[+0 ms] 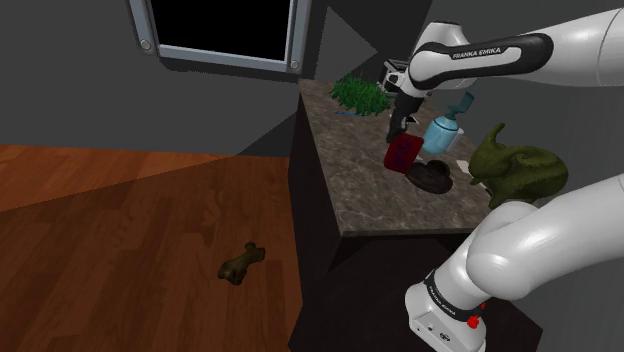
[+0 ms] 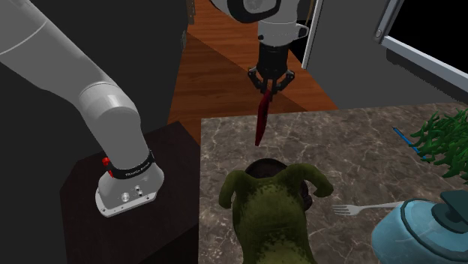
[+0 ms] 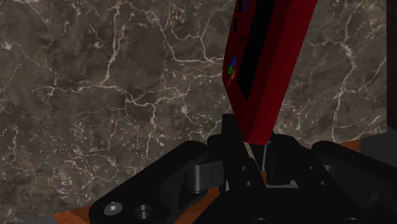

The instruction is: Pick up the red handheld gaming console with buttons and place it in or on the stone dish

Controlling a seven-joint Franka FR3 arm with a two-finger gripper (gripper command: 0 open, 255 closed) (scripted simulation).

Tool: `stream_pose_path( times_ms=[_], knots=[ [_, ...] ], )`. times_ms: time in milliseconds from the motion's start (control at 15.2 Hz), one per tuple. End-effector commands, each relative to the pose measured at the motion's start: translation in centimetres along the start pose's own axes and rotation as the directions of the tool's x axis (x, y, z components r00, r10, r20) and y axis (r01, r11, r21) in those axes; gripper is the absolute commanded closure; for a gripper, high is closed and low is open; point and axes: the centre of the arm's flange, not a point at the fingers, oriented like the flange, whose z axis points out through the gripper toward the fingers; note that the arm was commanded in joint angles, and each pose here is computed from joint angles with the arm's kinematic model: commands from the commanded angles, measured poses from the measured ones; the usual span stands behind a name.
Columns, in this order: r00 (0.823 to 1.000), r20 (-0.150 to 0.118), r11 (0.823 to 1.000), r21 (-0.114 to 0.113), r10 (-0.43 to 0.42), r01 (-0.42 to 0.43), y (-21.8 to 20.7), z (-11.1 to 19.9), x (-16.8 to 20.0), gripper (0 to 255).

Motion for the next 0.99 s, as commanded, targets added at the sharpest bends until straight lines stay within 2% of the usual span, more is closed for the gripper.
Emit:
stream_pose_path(
  times_ms=[0, 924],
  knots=[
    [1.0, 0.0, 1.0, 0.0, 0.0, 0.0, 0.0, -1.2, 0.1, 255],
    [1.0, 0.0, 1.0, 0.0, 0.0, 0.0, 0.1, -8.6, 0.2, 255]
  ],
)
